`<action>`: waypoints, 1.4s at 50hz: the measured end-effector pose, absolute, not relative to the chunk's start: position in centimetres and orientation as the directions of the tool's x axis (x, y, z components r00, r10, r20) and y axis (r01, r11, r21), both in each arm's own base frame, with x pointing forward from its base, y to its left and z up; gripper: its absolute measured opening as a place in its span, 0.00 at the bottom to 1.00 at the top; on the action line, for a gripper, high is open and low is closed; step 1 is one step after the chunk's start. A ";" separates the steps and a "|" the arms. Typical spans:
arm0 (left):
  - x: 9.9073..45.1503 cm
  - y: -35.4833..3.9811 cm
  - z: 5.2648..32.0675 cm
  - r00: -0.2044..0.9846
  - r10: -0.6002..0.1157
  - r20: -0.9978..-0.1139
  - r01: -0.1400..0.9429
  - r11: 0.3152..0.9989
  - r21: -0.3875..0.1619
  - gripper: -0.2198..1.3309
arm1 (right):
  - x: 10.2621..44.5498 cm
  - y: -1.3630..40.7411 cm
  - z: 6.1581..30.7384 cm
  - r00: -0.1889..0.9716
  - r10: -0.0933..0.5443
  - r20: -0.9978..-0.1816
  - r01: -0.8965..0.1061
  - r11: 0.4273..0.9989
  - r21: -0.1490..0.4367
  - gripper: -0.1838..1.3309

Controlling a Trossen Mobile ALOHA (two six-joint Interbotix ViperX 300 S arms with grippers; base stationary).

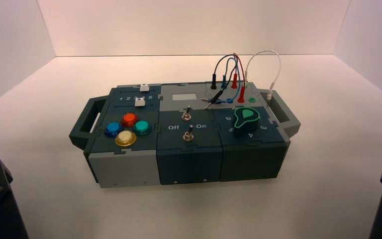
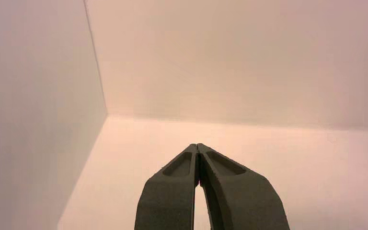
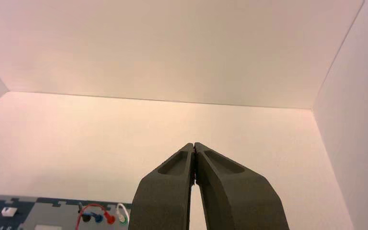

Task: Move the top slider to position 1.

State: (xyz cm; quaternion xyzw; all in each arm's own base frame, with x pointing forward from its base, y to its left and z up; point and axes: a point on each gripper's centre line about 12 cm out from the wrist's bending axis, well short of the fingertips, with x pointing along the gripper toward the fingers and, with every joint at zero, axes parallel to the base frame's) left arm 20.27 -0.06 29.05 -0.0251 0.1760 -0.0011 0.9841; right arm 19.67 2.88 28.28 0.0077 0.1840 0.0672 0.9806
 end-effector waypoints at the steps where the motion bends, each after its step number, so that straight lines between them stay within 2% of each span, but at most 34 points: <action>1: 20.4 -0.2 28.9 0.932 -0.019 -0.362 0.001 0.999 -0.050 0.04 | 19.7 2.9 28.2 0.922 0.135 -0.363 -0.129 0.991 0.041 0.03; 8: 21.0 -1.8 27.5 0.874 -0.086 -0.479 0.071 0.996 -0.049 0.04 | 20.2 3.0 27.1 0.894 0.132 -0.428 -0.125 0.991 0.045 0.03; 18: 21.3 -3.8 25.4 0.752 -0.154 -0.640 0.160 0.986 -0.048 0.04 | 20.6 3.1 26.3 0.873 0.134 -0.469 -0.122 0.991 0.057 0.03; 24: 21.2 -4.9 23.8 0.658 -0.175 -0.733 0.207 0.977 -0.048 0.04 | 20.9 3.2 25.7 0.852 0.137 -0.506 -0.116 0.991 0.073 0.03; 33: 21.1 -6.5 22.0 0.544 -0.197 -0.815 0.273 0.961 -0.049 0.04 | 21.8 3.6 24.7 0.793 0.146 -0.591 -0.113 0.989 0.094 0.03; 40: 21.1 -7.5 21.1 0.478 -0.202 -0.855 0.312 0.949 -0.049 0.04 | 22.4 4.6 23.9 0.735 0.170 -0.657 -0.136 0.985 0.104 0.03; 48: 21.3 -7.9 20.3 0.442 -0.198 -0.875 0.325 0.944 -0.049 0.04 | 22.9 6.9 23.0 0.660 0.227 -0.716 -0.208 0.971 0.117 0.03; 59: 21.4 -8.0 20.1 0.435 -0.195 -0.879 0.325 0.944 -0.049 0.04 | 23.8 11.2 21.8 0.536 0.319 -0.782 -0.296 0.938 0.180 0.03; 70: 21.3 -7.9 20.0 0.428 -0.193 -0.883 0.325 0.944 -0.049 0.04 | 25.1 14.6 21.3 0.442 0.364 -0.820 -0.331 0.915 0.228 0.03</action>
